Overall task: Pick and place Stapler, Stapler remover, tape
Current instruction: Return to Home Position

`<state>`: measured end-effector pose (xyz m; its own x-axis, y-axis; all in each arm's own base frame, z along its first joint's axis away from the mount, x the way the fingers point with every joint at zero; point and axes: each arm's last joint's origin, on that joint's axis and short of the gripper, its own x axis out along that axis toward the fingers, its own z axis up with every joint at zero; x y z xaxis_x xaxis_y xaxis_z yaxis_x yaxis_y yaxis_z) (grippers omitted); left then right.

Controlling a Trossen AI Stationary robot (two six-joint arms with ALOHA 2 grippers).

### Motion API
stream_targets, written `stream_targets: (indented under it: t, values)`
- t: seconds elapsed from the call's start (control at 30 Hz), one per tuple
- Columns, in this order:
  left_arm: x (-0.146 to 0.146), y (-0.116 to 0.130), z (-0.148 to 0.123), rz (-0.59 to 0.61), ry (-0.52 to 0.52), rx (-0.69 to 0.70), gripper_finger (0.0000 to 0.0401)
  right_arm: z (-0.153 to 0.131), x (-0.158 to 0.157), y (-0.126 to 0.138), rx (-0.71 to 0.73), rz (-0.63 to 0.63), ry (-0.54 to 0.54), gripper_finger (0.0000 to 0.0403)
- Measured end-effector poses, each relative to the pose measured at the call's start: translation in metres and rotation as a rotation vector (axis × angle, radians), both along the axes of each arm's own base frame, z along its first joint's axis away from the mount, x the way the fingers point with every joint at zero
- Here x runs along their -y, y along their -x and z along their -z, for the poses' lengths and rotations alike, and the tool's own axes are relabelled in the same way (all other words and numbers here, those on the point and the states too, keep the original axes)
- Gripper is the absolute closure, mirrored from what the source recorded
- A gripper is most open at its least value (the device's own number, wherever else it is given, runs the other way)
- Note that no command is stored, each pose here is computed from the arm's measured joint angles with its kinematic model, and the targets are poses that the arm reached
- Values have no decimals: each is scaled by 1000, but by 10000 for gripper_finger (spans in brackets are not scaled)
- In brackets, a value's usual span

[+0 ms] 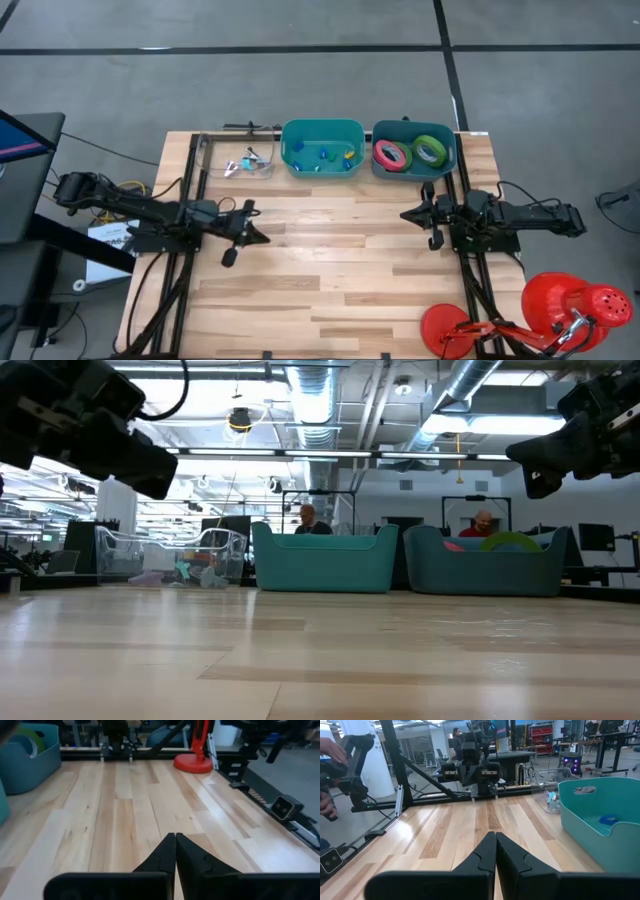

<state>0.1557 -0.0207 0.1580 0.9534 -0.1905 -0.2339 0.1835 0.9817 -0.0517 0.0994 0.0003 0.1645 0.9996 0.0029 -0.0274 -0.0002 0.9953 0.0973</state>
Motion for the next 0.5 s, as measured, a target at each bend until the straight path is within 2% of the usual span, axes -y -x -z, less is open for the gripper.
stream_targets:
  t: [0.5]
  values:
    - [2, 21, 12, 32, 5, 55, 398, 0, 0, 0, 0, 0, 0, 403]
